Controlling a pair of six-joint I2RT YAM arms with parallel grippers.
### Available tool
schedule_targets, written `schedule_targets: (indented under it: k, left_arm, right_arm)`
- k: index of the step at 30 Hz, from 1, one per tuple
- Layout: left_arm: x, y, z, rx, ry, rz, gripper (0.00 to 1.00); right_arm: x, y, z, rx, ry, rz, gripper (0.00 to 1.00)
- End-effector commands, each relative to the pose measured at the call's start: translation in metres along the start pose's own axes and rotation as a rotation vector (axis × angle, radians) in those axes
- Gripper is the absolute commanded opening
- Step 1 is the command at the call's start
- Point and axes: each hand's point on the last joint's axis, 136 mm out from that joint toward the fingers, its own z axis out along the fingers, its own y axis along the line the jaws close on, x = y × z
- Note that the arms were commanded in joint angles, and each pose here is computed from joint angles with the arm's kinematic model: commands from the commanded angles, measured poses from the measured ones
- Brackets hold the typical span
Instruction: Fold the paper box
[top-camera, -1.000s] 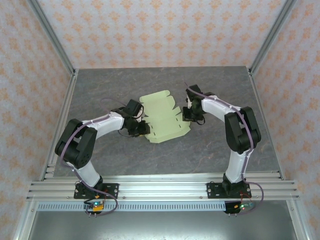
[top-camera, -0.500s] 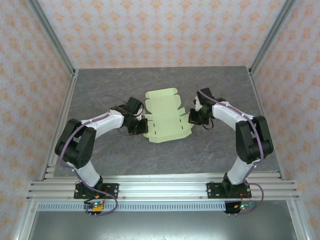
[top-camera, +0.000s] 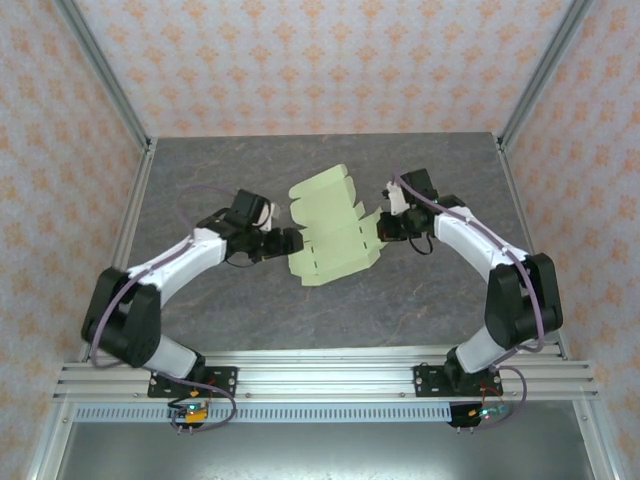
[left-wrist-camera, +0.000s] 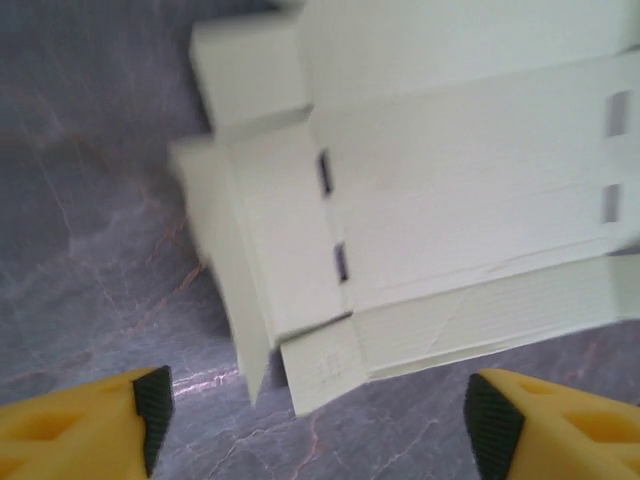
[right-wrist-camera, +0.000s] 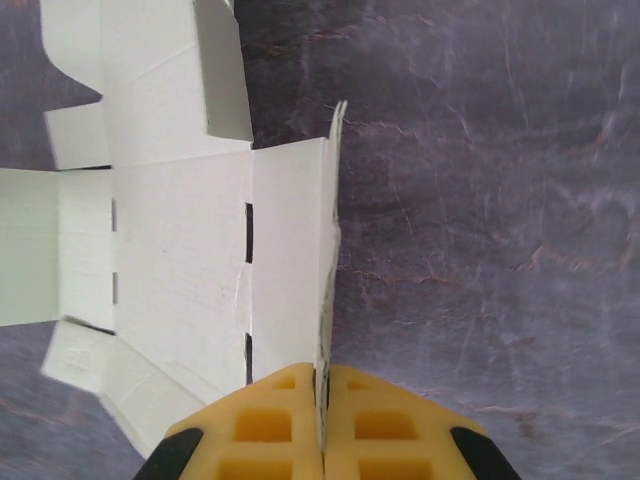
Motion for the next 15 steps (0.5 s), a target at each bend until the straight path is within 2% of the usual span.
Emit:
schedule_targets:
  k: [1, 4, 7, 11, 15]
  left_arm:
    - [-0.040, -0.020, -0.052, 0.031, -0.228, 0.064, 0.86]
    - [-0.058, -0.031, -0.089, 0.042, -0.321, 0.111, 0.89]
    - [-0.069, -0.046, -0.110, 0.059, -0.350, 0.177, 0.90]
    - [-0.082, -0.050, -0.108, 0.037, -0.352, 0.205, 0.90]
    - [-0.089, -0.043, -0.085, 0.017, -0.309, 0.203, 0.90]
  right_arm:
    - [-0.012, 0.004, -0.023, 0.099, -0.028, -0.379, 0.02]
    - [-0.015, 0.006, -0.030, 0.116, -0.019, -0.591, 0.00]
    - [-0.019, 0.009, -0.033, 0.130, 0.007, -0.774, 0.00]
    - [-0.029, 0.000, -0.027, 0.200, 0.072, -0.998, 0.00]
    - [-0.037, -0.013, -0.017, 0.263, 0.145, -1.221, 0.00]
